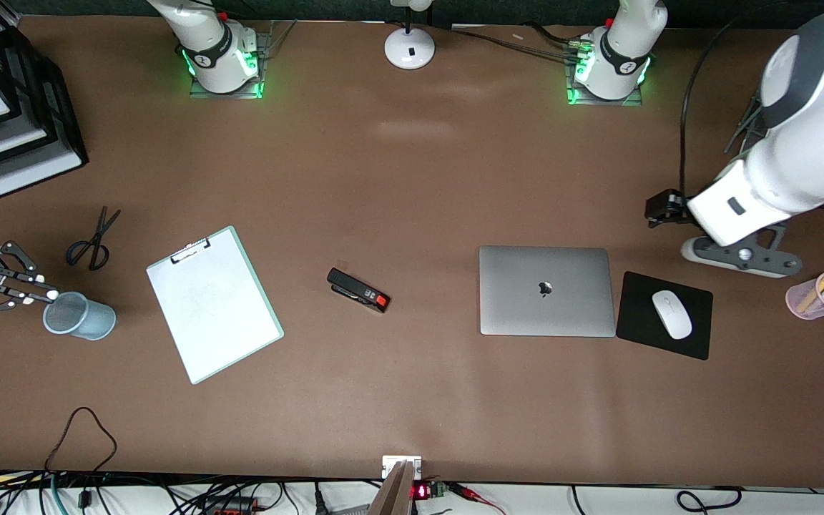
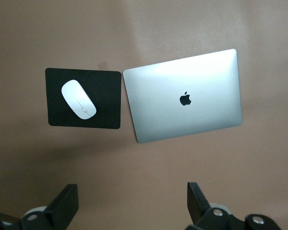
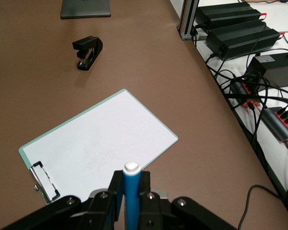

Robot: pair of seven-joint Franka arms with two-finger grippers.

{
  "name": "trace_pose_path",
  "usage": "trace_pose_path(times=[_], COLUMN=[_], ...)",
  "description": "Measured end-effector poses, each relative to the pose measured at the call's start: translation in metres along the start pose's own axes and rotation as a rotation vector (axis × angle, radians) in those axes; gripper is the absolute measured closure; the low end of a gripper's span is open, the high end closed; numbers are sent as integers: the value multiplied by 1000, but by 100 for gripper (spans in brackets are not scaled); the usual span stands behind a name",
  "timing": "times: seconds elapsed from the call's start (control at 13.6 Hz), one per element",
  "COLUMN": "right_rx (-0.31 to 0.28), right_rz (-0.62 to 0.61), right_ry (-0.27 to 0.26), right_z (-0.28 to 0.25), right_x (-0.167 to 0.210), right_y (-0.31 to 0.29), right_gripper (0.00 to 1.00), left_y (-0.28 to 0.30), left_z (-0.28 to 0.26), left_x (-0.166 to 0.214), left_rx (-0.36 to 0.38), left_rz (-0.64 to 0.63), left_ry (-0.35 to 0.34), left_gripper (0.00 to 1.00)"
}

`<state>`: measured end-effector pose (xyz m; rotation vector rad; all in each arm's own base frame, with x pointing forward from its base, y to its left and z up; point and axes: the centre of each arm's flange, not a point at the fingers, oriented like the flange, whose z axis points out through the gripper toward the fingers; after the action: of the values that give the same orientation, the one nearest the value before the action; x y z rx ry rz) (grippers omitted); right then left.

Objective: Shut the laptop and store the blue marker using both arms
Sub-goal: 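Carry the marker toward the pen cup while the left gripper withdraws, then lower the blue marker into the light-blue pen cup with the right gripper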

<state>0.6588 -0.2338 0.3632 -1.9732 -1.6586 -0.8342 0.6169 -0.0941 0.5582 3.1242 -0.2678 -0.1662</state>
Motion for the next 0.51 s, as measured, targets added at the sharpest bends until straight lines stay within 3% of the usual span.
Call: trace_pose_path(times=[0.22,0.51], right_rx=[8,-12], right_rz=[10,13], right_ry=[39,96], right_z=[3,12], right_x=[-34,-51], right_y=[-3,-2], right_gripper=[82,82], left_y=[-23,-39], left_z=[-24,-23], left_x=[-19,-52], left_rx=[24,56], left_rz=[-54,-93], left_ry=[28,60], left_gripper=[0,0])
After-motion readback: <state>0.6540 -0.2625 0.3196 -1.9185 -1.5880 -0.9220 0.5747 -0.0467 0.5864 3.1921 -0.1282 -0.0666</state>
